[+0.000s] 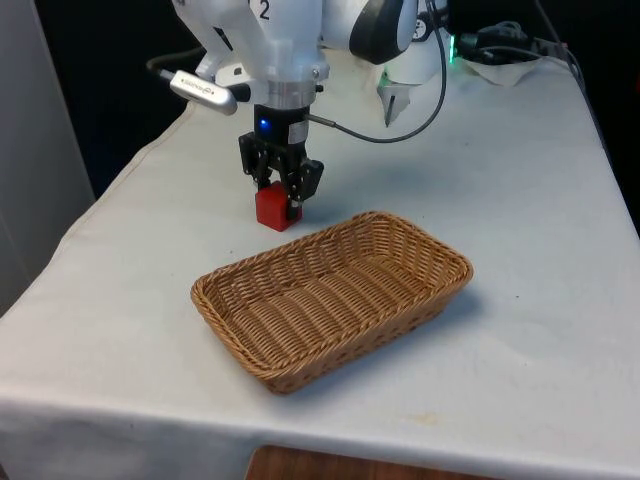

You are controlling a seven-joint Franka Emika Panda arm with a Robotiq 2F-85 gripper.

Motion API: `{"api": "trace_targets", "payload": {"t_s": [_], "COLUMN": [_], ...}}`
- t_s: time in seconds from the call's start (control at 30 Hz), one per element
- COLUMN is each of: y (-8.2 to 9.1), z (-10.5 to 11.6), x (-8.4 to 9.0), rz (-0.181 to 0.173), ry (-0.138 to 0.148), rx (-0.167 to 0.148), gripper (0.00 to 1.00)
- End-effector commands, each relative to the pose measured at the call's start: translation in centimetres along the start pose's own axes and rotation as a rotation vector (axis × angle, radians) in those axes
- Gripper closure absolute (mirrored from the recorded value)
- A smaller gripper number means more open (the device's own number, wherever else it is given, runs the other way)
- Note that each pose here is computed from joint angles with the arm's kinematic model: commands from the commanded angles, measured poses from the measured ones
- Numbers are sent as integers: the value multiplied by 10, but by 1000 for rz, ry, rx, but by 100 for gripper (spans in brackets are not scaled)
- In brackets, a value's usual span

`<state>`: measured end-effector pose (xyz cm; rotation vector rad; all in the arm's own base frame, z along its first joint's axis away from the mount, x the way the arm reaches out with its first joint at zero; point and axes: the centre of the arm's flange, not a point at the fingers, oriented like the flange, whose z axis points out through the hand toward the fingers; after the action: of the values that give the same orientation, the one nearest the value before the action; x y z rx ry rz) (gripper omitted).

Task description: Pick up the cube and place it into the basket.

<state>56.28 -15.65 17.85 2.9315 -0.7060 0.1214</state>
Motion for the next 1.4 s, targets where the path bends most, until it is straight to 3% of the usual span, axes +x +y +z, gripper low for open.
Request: {"api": "trace_targets", "payload": {"t_s": [0.0, 0.43, 0.53, 0.77, 1.37], "y": [0, -1, -3, -20, -62], "z": [-5, -47, -54, -77, -111], "x": [2, 20, 24, 40, 75], "rz": [2, 2, -1, 0, -2], "ry": [1, 9, 14, 16, 43], "rx": [0, 21, 38, 41, 64], "gripper": [100, 100, 100, 100, 100]}}
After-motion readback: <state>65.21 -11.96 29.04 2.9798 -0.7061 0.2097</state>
